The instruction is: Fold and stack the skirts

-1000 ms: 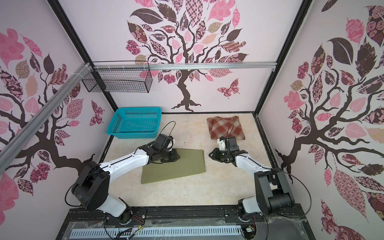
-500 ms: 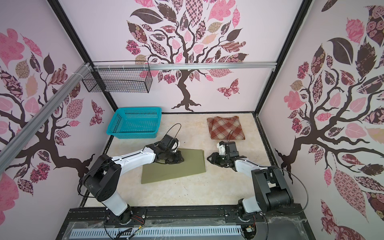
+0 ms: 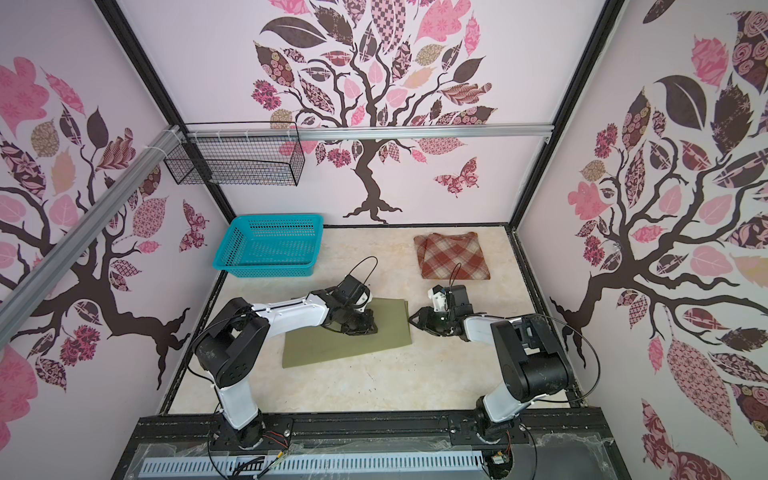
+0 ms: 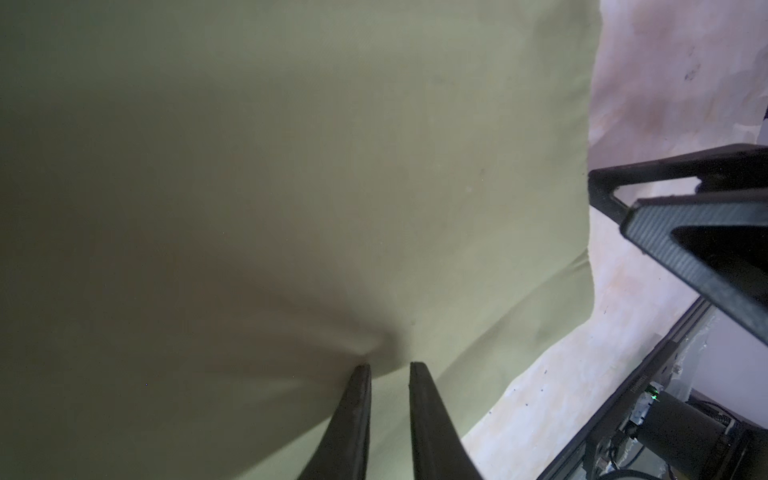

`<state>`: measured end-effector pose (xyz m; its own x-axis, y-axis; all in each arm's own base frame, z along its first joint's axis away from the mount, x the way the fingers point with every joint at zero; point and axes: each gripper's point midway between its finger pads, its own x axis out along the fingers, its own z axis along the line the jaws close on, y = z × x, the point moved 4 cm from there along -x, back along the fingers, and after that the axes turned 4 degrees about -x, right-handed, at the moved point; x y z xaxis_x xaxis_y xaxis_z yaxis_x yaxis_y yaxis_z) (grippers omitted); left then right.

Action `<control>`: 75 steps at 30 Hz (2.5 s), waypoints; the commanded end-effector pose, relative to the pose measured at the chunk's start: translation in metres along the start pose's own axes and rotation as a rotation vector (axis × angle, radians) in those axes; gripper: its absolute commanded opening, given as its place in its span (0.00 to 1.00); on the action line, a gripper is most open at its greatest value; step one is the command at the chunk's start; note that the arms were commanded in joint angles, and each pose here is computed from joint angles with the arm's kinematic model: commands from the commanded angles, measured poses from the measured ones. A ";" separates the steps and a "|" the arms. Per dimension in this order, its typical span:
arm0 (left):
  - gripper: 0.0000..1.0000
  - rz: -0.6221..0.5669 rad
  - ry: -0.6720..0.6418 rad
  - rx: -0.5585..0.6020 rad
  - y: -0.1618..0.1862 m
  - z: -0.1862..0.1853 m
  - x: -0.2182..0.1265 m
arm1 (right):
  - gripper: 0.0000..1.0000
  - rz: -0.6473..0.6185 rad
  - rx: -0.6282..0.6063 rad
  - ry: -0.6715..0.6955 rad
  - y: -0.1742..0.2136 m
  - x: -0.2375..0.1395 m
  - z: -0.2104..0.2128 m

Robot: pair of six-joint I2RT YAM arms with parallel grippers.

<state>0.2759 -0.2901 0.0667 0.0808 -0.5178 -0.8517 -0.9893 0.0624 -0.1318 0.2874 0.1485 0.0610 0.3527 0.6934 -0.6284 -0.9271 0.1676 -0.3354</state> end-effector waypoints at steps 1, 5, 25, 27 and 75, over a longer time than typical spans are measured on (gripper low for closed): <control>0.21 -0.011 0.026 0.014 -0.009 -0.011 0.001 | 0.48 0.027 0.008 0.015 0.007 0.008 -0.002; 0.21 0.006 0.027 0.007 -0.009 -0.011 0.009 | 0.49 0.042 0.010 0.028 0.011 0.013 -0.005; 0.21 0.055 -0.004 0.001 -0.006 -0.007 0.027 | 0.49 0.085 0.073 0.074 0.024 0.030 -0.021; 0.21 0.057 -0.006 0.001 -0.006 -0.007 0.028 | 0.48 0.088 0.073 0.070 0.024 0.032 -0.021; 0.20 0.088 -0.040 0.023 -0.001 -0.004 0.041 | 0.31 0.080 0.066 -0.136 0.014 0.054 0.014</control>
<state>0.2882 -0.3185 0.0573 0.0399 -0.5361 -0.8432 -0.9887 0.1009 -0.1109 0.3023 0.1962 0.0488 0.3137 0.8020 -0.5083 -0.9353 0.1687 -0.3111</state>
